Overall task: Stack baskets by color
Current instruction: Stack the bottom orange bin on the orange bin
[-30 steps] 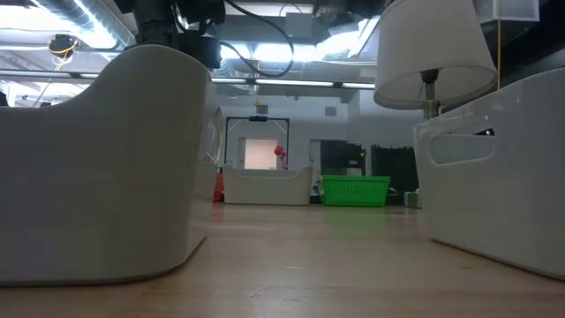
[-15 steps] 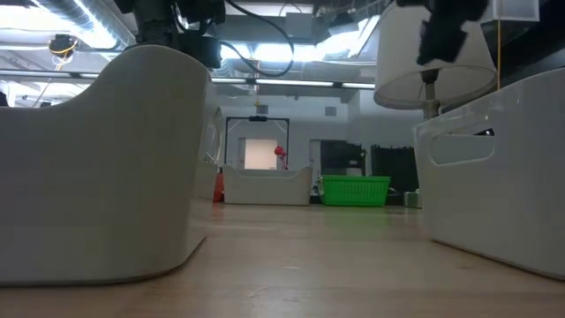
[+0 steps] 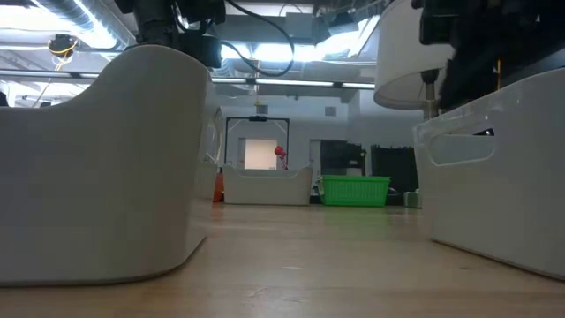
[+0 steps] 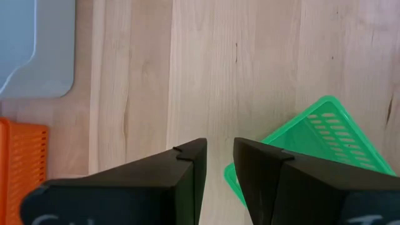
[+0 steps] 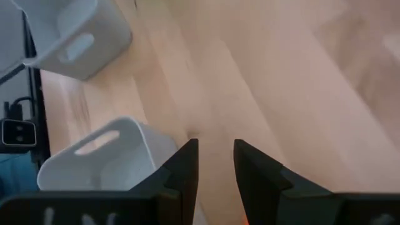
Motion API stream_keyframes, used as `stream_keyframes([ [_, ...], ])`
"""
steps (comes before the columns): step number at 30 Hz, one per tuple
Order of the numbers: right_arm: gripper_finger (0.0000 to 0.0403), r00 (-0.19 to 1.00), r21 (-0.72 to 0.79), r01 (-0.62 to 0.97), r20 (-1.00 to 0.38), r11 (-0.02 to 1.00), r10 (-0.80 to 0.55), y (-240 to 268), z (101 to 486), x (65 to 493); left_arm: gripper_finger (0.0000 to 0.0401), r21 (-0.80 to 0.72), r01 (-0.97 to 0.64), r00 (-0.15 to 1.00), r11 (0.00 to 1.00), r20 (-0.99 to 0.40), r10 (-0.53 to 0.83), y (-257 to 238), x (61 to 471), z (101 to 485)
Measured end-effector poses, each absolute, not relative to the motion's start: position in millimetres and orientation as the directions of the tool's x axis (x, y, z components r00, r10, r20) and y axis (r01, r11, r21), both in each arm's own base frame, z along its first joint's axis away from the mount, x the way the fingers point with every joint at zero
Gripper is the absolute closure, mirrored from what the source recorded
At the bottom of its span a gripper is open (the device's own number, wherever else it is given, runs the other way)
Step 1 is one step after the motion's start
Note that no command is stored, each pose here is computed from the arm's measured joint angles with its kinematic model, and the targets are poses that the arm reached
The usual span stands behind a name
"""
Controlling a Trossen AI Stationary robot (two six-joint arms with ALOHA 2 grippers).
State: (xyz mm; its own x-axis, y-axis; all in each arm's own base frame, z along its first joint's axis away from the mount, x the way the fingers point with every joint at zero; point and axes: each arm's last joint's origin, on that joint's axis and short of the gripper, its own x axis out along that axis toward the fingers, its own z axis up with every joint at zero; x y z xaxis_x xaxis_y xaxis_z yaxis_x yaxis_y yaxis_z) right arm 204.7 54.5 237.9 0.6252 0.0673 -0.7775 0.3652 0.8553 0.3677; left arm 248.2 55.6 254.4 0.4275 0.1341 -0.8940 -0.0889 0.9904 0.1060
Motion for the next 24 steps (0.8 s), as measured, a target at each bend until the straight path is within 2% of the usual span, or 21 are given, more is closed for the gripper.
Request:
stream_keyframes([
  [6, 0.0302, 0.569, 0.392, 0.467, -0.819, 0.792, 0.07, 62, 234, 197, 0.033, 0.106, -0.089, 0.427, 0.99, -0.894, 0.134, 56, 248, 254],
  [10, 0.0302, 0.52, 0.357, 0.569, -0.854, 0.741, 0.011, 59, 230, 191, 0.0327, 0.106, -0.089, 0.427, 0.99, -0.894, 0.134, 56, 248, 254],
  [17, 0.0303, 0.371, 0.287, 0.761, -0.928, 0.582, -0.027, 55, 223, 177, 0.0326, 0.106, -0.089, 0.427, 0.99, -0.894, 0.134, 56, 248, 254],
  [24, 0.0303, 0.18, 0.175, 0.828, -0.983, 0.532, 0.042, 59, 205, 179, 0.0326, 0.106, -0.089, 0.427, 0.99, -0.894, 0.134, 56, 248, 254],
])
